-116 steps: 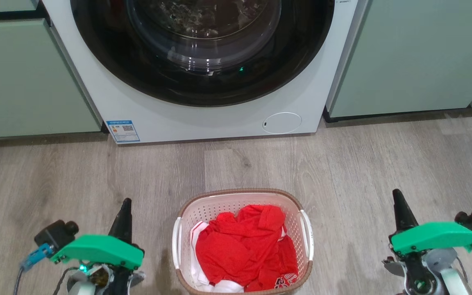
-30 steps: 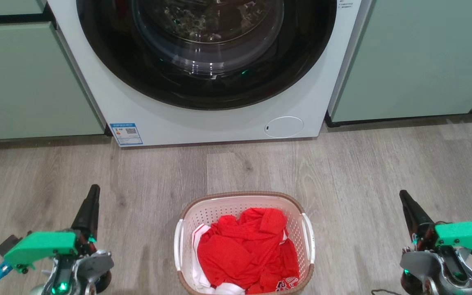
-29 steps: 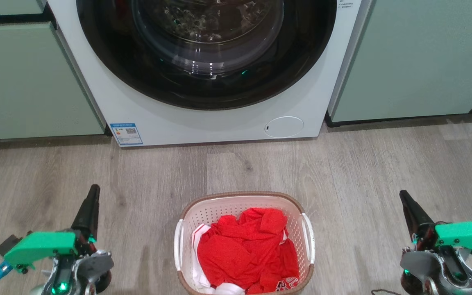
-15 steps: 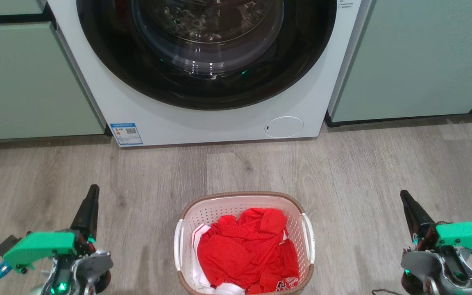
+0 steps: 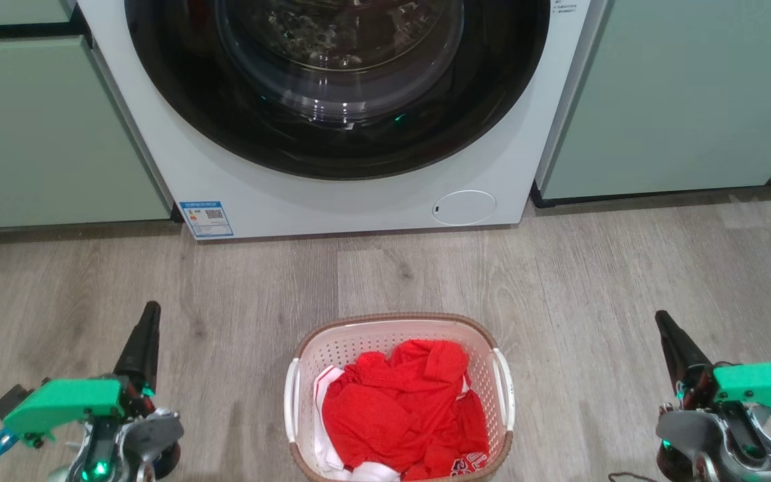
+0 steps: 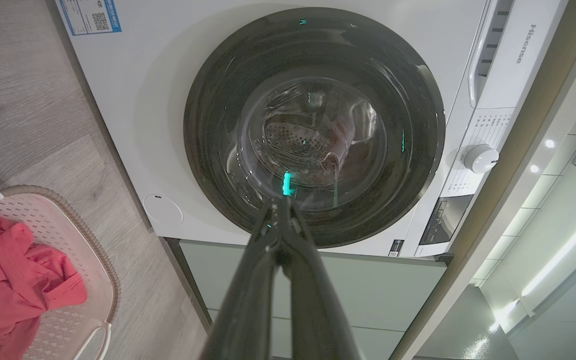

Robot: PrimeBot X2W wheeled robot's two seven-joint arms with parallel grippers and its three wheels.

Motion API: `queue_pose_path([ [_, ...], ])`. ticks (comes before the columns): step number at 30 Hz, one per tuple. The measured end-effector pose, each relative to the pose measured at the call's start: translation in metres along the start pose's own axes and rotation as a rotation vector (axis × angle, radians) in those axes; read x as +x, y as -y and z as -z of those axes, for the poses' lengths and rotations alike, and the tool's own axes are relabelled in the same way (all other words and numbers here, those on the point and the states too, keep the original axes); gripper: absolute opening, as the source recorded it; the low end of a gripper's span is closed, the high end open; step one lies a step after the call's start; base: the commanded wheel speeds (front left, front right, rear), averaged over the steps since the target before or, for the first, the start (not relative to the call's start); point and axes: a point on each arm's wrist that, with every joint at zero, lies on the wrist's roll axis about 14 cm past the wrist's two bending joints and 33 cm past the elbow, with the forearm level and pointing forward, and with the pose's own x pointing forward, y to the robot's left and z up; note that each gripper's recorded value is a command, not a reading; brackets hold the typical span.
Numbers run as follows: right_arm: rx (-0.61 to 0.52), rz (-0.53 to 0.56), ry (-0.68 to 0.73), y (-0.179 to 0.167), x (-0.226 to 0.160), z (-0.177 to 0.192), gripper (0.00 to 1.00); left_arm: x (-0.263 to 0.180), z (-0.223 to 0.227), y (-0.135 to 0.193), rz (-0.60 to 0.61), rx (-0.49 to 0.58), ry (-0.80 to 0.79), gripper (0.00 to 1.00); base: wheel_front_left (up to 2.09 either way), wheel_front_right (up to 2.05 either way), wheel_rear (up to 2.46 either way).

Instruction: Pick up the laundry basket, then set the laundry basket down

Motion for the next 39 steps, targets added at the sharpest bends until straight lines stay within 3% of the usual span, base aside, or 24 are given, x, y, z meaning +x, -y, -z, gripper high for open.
queue_pose_path([
  [39,0.005,0.000,0.004,0.0002,-0.0001,-0.0004,0.00,-0.0001,0.0002,-0.0001,0.000,0.000,0.000,0.00,0.00,0.00,0.00],
])
